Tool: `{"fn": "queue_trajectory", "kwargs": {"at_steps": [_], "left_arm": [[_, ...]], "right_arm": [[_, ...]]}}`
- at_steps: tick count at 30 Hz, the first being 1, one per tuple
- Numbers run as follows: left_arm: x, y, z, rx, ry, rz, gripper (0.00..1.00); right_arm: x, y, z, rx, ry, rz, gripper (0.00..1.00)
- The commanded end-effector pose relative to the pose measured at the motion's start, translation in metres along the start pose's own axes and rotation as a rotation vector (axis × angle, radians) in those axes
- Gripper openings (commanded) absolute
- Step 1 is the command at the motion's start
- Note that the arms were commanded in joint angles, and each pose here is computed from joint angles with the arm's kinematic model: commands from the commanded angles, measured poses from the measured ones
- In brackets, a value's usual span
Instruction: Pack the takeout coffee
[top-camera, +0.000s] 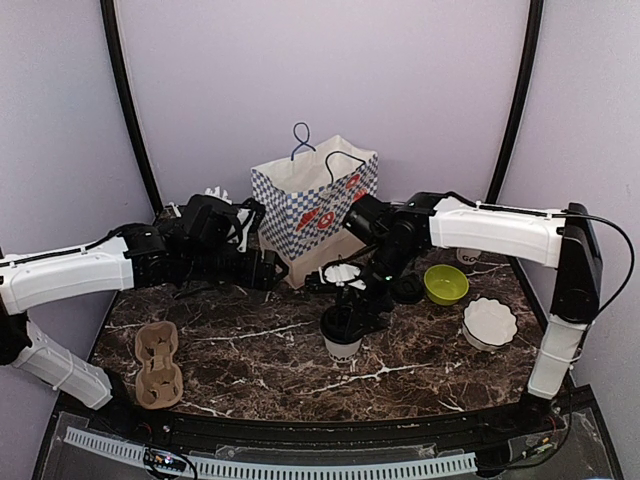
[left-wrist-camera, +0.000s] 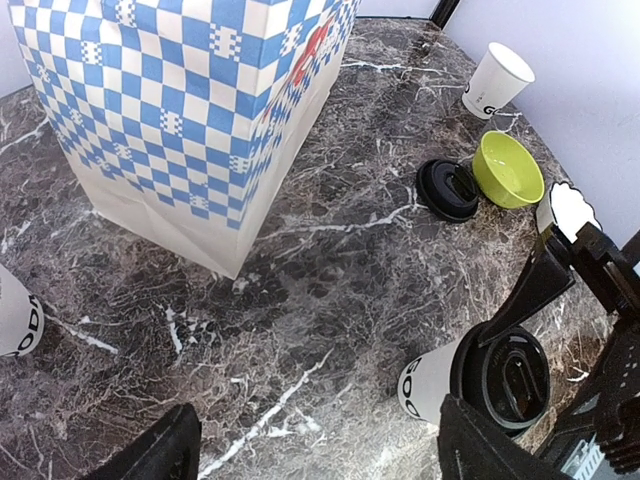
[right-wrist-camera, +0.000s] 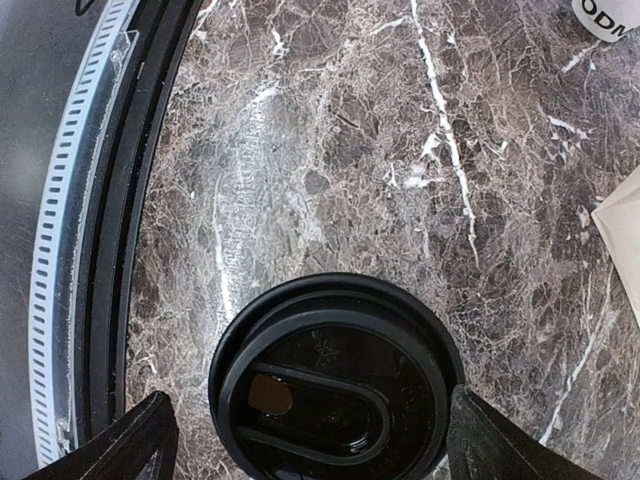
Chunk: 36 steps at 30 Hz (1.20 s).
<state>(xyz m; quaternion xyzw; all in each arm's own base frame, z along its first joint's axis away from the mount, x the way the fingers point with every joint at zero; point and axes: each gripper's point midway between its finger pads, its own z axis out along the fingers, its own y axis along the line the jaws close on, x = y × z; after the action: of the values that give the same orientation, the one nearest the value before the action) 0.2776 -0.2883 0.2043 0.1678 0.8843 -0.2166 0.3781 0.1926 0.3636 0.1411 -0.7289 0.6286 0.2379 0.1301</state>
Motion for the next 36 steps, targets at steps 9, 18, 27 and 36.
{"fn": "queue_trajectory", "kwargs": {"at_steps": [9, 18, 27, 36], "left_arm": [[0.008, 0.01, -0.001, -0.014, 0.002, -0.02, 0.84], [0.01, 0.011, 0.001, -0.011, 0.007, -0.019, 0.84], [0.012, 0.011, 0.003, -0.006, 0.013, -0.026, 0.84], [0.011, 0.011, 0.0, -0.006, 0.006, -0.025, 0.84]], "right_arm": [[-0.001, -0.006, 0.009, 0.071, 0.076, -0.022, 0.76], [0.002, -0.005, 0.011, 0.119, 0.107, -0.05, 0.83], [-0.002, -0.004, 0.006, 0.132, 0.105, -0.049, 0.74], [0.0, -0.051, -0.042, 0.259, 0.04, 0.05, 0.71]]}}
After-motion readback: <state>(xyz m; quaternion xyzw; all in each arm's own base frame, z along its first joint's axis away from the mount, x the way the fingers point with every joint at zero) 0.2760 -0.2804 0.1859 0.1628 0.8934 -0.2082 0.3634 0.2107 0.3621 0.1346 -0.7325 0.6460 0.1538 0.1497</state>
